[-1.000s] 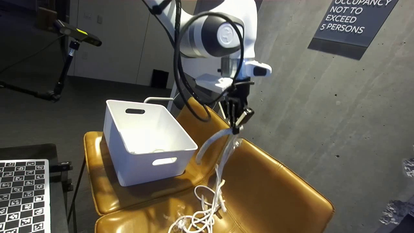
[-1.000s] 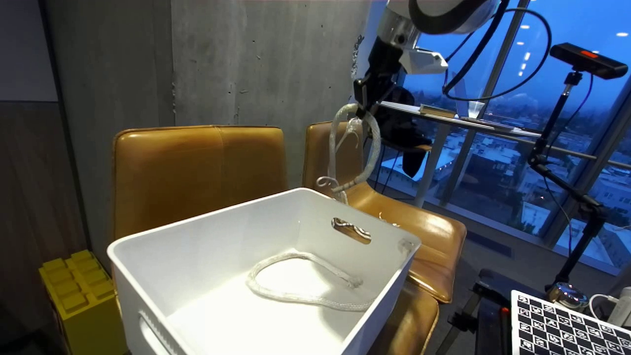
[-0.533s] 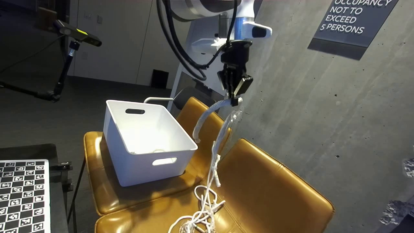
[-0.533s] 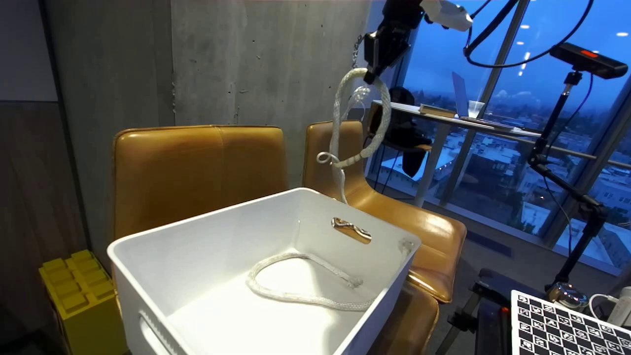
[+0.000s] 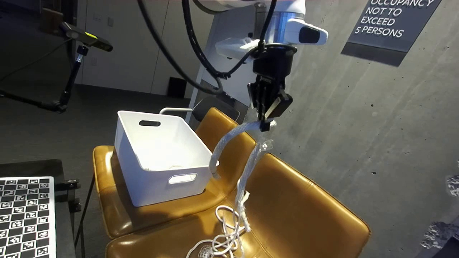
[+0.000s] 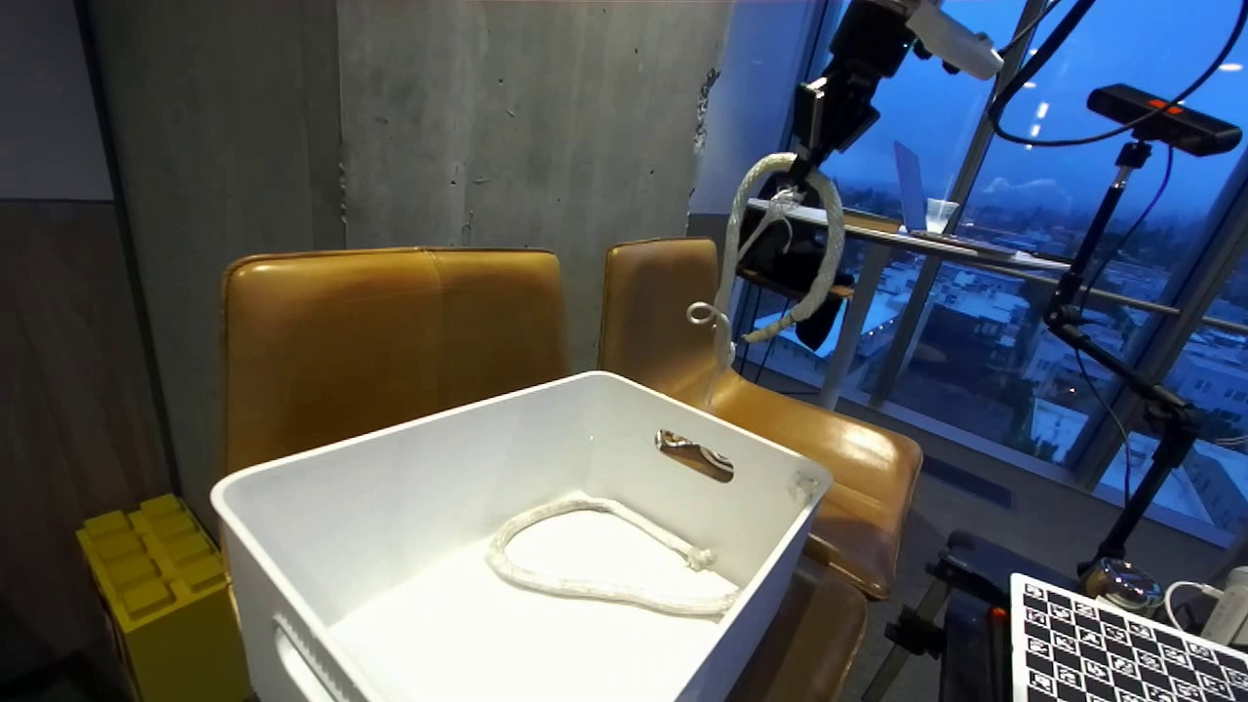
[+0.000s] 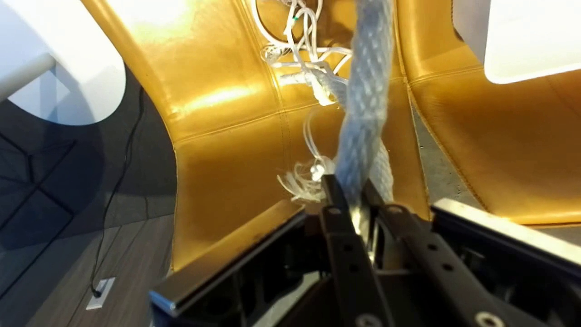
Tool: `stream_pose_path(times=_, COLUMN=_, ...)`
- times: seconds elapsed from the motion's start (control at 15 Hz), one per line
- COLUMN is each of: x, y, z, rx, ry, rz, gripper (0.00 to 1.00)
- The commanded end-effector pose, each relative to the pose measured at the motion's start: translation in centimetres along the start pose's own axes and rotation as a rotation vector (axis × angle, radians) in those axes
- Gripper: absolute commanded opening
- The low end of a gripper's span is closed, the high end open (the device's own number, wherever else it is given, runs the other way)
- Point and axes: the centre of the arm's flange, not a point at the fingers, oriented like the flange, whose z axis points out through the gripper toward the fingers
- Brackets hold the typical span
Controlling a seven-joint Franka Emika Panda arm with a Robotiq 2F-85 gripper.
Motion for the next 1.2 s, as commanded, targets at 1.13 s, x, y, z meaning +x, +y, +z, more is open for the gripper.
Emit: stream_pose_path(times=1.13, x=-2.9, y=4.0, z=1.1, rx=0.017, ry=0.044, rz=-0.053, gripper=0.03)
